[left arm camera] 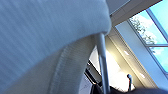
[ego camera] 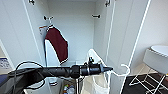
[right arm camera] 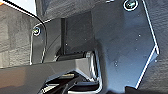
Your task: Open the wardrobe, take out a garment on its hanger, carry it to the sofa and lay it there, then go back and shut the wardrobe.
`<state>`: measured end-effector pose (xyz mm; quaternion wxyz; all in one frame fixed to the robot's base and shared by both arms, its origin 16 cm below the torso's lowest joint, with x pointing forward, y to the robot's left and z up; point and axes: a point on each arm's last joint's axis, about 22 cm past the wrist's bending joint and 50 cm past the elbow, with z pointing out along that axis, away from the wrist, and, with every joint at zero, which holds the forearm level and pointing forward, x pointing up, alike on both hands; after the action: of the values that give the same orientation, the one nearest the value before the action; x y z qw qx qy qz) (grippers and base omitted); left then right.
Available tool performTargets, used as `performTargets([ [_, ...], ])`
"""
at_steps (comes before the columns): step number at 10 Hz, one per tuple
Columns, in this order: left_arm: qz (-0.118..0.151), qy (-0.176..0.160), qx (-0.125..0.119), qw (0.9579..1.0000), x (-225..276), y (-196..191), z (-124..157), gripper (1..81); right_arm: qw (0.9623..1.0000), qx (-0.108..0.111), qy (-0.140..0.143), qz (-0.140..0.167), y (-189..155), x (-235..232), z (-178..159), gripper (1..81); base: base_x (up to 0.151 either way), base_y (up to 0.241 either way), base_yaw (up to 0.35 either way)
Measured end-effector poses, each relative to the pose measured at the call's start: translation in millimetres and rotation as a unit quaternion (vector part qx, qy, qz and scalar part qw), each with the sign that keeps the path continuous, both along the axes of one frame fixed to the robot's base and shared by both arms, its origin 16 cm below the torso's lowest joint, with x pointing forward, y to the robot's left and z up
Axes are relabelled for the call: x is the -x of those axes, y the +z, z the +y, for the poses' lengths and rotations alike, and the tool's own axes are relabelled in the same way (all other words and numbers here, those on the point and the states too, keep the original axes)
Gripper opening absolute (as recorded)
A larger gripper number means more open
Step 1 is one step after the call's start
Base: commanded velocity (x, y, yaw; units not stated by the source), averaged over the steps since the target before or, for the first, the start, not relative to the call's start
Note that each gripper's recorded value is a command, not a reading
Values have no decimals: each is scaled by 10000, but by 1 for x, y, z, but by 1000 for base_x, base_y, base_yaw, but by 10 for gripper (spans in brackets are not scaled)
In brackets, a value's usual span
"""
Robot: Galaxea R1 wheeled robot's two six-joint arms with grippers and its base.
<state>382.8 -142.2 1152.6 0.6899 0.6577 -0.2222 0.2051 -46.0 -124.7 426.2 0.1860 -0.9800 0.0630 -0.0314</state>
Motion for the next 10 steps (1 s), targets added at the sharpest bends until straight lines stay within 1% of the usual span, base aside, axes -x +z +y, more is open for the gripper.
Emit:
performTargets([
  [1, -1, -19, 12, 10000, 2, 1, 0, 10, 10000, 29, 3, -44, -1, -4, -5, 811, 0, 0, -205],
  [4, 68, 20, 5, 10000, 2, -6, 6, 10, 10000, 11, 3, -24, 0, -1, -2, 811, 0, 0, -217],
  [10, 38, -38, 26, 10000, 7, -3, 6, 10, 10000, 14, 7, -22, 0, -1, -3, 811, 0, 0, -242],
])
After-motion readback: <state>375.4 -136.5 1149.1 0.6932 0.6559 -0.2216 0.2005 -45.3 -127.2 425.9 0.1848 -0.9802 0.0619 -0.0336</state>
